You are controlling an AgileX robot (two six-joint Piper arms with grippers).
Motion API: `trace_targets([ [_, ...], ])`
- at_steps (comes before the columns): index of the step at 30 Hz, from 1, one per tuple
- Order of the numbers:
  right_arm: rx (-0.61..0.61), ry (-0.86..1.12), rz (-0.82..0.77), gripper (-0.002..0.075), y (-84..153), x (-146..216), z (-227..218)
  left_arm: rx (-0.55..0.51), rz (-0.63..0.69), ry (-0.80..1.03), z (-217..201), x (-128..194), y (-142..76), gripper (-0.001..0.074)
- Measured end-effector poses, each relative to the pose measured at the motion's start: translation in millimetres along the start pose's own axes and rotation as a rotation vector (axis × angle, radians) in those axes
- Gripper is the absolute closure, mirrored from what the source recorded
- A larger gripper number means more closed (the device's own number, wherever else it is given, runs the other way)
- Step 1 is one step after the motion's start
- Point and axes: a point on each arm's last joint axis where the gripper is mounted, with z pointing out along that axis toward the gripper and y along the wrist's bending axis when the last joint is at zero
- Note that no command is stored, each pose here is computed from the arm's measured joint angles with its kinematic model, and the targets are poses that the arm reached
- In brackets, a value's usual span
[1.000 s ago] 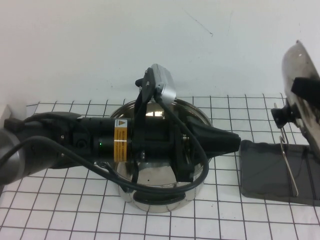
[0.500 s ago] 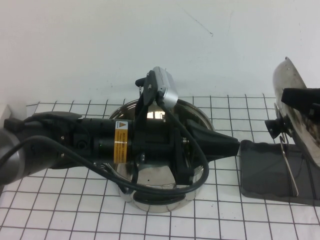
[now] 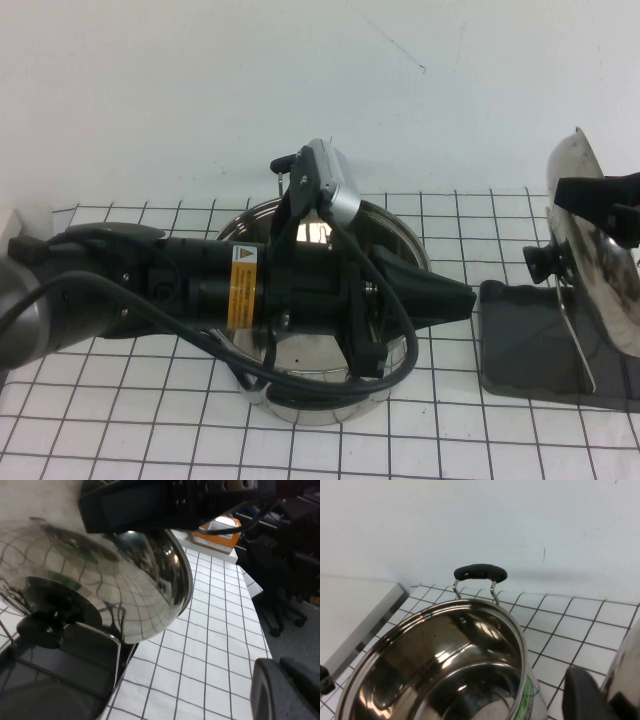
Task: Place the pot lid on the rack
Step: Place the pot lid on the pot rack
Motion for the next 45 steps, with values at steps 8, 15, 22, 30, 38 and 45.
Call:
trace_targets([
  [8, 0.0, 0.0, -0.003, 0.0563, 0.0, 0.0, 0.0, -0.003, 0.005, 0.011, -0.6, 0.9, 0.7, 0.0736],
  [15, 0.025, 0.012, -0.031, 0.056, -0.9, 0.3, -1.6, -0.044, -0.002, -0.003, -12.3, -1.0, 10.2, 0.0736],
  [22, 0.032, 0.028, -0.058, 0.0384, -1.0, 1.4, -2.4, -0.05, -0.022, -0.021, -21.9, -2.9, 15.1, 0.0736],
  [30, 0.056, 0.031, -0.06, 0.0186, -7.9, -1.1, -12.1, -0.046, -0.023, 0.0, -23.5, -1.1, 15.5, 0.0736],
  [38, -0.002, 0.069, -0.023, 0.0179, -9.3, -4.9, -45.2, -0.159, 0.015, 0.015, -43.3, -10.6, 18.4, 0.0736],
  [45, -0.089, 0.084, -0.046, 0.0245, 11.3, -8.5, -71.0, -0.444, 0.141, 0.135, -72.8, -30.5, -1.5, 0.0736],
])
